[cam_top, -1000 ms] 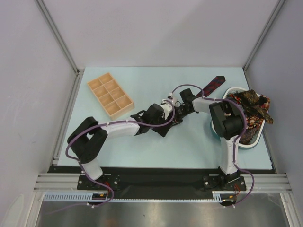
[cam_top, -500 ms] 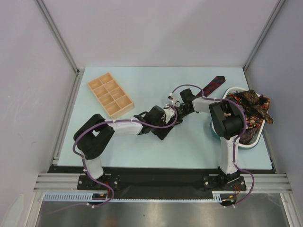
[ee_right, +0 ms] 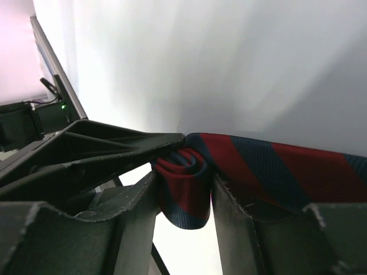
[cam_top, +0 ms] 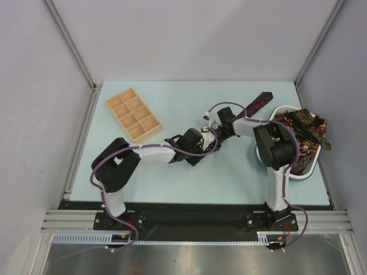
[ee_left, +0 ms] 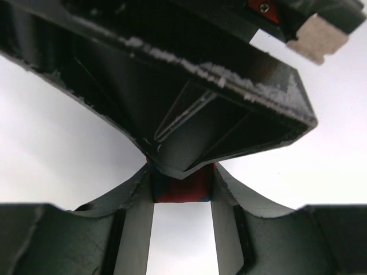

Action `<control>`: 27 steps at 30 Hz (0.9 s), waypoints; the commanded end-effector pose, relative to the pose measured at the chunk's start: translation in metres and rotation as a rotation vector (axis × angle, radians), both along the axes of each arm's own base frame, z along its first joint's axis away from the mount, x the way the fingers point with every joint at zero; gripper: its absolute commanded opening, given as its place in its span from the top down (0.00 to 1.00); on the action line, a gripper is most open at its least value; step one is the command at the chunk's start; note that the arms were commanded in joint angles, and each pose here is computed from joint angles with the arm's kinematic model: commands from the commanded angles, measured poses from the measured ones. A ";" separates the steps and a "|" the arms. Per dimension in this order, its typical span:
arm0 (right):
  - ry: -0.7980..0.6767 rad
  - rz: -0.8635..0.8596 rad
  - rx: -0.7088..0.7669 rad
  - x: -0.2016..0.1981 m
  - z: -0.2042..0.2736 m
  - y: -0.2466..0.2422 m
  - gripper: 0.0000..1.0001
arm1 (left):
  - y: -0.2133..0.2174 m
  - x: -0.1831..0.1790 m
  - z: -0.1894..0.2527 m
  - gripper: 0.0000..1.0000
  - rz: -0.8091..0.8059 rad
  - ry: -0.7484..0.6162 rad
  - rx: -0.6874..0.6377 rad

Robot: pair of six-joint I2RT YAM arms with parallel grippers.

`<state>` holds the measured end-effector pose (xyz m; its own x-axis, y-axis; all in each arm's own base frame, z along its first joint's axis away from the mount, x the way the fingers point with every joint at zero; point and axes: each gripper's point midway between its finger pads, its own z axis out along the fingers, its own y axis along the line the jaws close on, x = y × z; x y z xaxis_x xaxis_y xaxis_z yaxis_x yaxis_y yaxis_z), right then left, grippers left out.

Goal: Roll the ties
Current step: Roll the tie

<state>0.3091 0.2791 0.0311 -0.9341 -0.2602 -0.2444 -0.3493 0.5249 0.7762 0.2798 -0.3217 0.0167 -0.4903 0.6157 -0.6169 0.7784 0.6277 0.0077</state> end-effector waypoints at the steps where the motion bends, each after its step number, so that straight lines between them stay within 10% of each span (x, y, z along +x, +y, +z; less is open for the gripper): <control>1: -0.095 -0.066 -0.097 0.019 -0.008 -0.013 0.52 | -0.001 -0.013 -0.004 0.57 -0.040 0.027 0.026; 11: -0.103 -0.134 -0.133 0.024 -0.006 -0.026 0.48 | 0.002 -0.009 -0.006 0.58 -0.016 0.019 0.049; 18: -0.104 -0.119 -0.108 0.021 -0.004 -0.021 0.78 | 0.004 -0.005 -0.007 0.57 -0.001 0.006 0.060; 27: -0.095 -0.099 -0.102 0.019 -0.008 -0.018 0.83 | -0.012 0.010 0.021 0.29 0.008 -0.048 0.008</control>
<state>0.3166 0.2645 0.0276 -0.9447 -0.1930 -0.2651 -0.3271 0.6122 0.7199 0.2809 -0.3204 0.0193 -0.4904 0.6261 -0.6062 0.7696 0.6375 0.0358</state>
